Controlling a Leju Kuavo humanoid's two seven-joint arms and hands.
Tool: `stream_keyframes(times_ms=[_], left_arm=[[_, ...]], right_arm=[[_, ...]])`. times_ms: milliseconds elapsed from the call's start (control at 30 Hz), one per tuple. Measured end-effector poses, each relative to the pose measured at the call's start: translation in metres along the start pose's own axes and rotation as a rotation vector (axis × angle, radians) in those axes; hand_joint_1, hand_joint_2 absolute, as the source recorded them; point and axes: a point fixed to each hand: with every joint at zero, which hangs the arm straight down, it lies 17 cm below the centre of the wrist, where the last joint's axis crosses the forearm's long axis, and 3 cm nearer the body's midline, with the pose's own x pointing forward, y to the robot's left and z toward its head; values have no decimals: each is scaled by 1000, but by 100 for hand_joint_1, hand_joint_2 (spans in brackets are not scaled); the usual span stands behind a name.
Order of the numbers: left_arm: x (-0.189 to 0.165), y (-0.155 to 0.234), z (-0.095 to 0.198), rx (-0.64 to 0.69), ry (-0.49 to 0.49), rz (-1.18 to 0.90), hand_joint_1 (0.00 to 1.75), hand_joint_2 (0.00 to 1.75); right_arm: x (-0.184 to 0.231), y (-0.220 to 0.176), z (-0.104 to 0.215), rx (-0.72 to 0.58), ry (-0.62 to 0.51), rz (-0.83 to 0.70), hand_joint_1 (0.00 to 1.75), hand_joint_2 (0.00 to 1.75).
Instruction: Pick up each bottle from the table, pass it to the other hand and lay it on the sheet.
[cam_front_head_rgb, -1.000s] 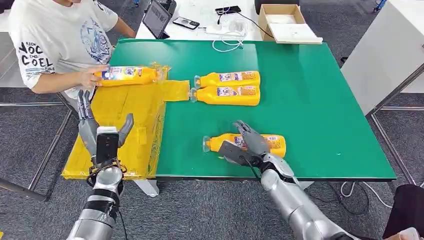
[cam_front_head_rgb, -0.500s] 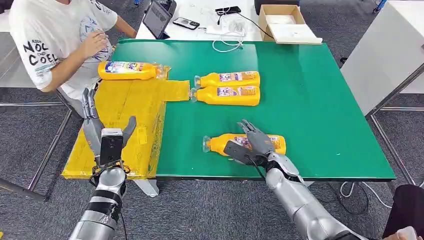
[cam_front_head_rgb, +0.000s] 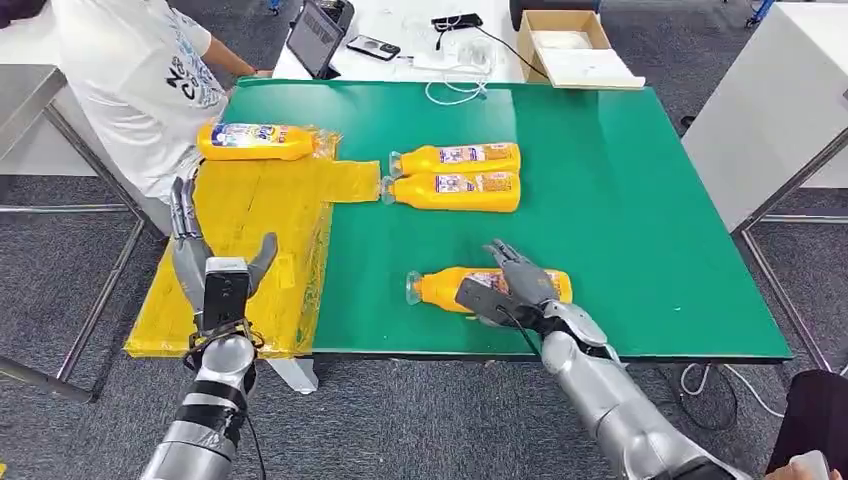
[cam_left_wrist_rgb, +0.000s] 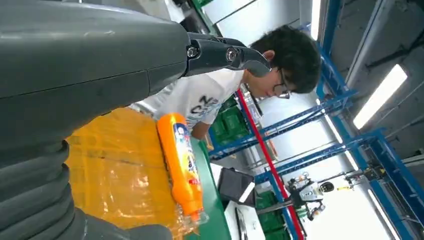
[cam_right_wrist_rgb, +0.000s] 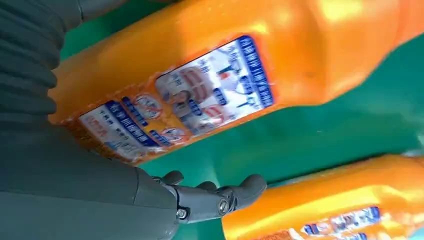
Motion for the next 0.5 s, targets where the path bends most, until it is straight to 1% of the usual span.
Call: stream_keyframes(times_ms=[267,500], left_arm=[[-5,-7,7,-17,23,12,0,175],[-6,-18,15,-46,38,28,0,175]], right_arm=[[-43,-29,12,39,88,52,0,175],[-63,-29,21,84,139,67,0,175]])
